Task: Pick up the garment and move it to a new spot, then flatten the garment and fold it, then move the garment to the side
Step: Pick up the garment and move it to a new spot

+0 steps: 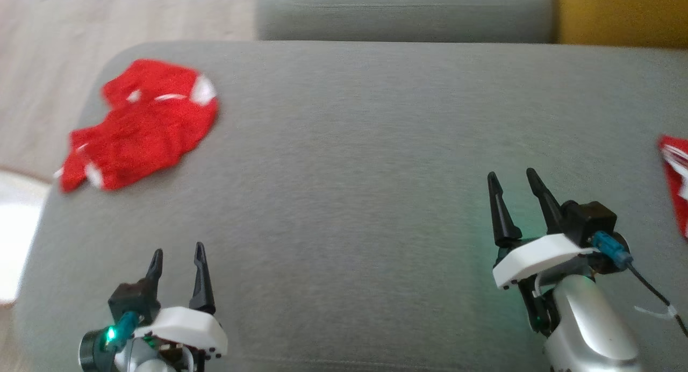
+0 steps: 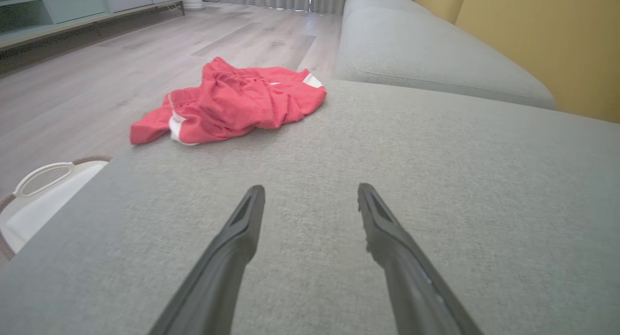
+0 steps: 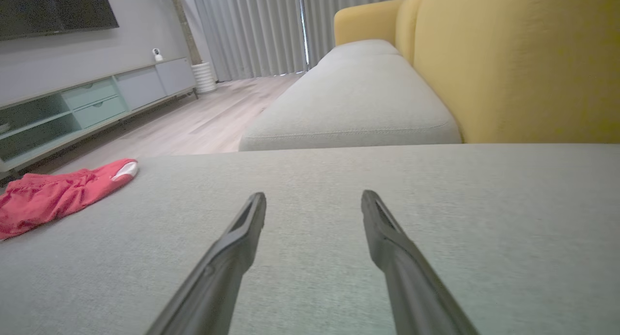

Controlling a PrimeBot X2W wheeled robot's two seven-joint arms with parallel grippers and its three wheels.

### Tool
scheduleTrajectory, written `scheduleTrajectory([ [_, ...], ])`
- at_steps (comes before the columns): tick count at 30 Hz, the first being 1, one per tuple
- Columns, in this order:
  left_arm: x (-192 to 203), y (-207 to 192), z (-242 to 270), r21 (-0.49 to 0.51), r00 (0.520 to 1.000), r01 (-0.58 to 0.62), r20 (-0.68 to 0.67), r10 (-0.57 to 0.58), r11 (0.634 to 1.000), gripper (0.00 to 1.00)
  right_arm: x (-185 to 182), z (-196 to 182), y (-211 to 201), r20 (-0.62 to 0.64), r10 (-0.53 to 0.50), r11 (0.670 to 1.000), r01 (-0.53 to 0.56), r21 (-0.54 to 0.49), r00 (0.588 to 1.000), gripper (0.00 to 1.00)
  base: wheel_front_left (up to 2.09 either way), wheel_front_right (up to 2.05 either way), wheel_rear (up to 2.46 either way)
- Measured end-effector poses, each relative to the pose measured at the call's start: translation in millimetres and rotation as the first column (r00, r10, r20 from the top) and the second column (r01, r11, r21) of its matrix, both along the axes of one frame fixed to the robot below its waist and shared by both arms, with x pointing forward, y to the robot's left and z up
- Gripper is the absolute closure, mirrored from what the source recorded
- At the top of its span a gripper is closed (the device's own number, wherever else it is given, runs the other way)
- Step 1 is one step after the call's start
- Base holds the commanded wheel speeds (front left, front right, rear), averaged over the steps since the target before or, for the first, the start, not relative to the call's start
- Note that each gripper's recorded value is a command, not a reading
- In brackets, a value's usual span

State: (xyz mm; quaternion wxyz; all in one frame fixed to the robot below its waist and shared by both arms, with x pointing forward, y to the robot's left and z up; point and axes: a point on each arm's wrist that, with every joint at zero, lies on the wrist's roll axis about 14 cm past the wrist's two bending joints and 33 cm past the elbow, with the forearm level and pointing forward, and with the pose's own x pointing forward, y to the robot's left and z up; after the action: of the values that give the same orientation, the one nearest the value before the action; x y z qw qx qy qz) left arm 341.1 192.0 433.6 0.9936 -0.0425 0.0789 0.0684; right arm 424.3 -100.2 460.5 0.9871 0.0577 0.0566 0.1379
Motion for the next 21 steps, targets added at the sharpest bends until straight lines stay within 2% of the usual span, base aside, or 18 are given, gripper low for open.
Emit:
scheduleTrajectory([
  [9,-47.0,62.5,-0.3,0.014,0.976,-0.219,-0.009,0.22,0.976,0.0,10.3,-4.0,84.1,-0.011,0.213,0.977,-0.213,0.028,0.977,0.0,0.0,0.0,0.0],
  [17,-87.7,99.6,0.1,0.023,0.93,-0.367,-0.013,0.367,0.93,0.0,5.9,-7.0,140.6,-0.021,0.353,0.935,-0.352,0.042,0.935,0.0,0.0,0.0,0.0],
  [21,-98.7,107.5,-4.9,0.019,0.916,-0.399,-0.031,0.4,0.917,0.0,3.3,-10.4,151.9,-0.03,0.384,0.923,-0.382,0.049,0.923,0.0,0.0,0.0,0.0],
])
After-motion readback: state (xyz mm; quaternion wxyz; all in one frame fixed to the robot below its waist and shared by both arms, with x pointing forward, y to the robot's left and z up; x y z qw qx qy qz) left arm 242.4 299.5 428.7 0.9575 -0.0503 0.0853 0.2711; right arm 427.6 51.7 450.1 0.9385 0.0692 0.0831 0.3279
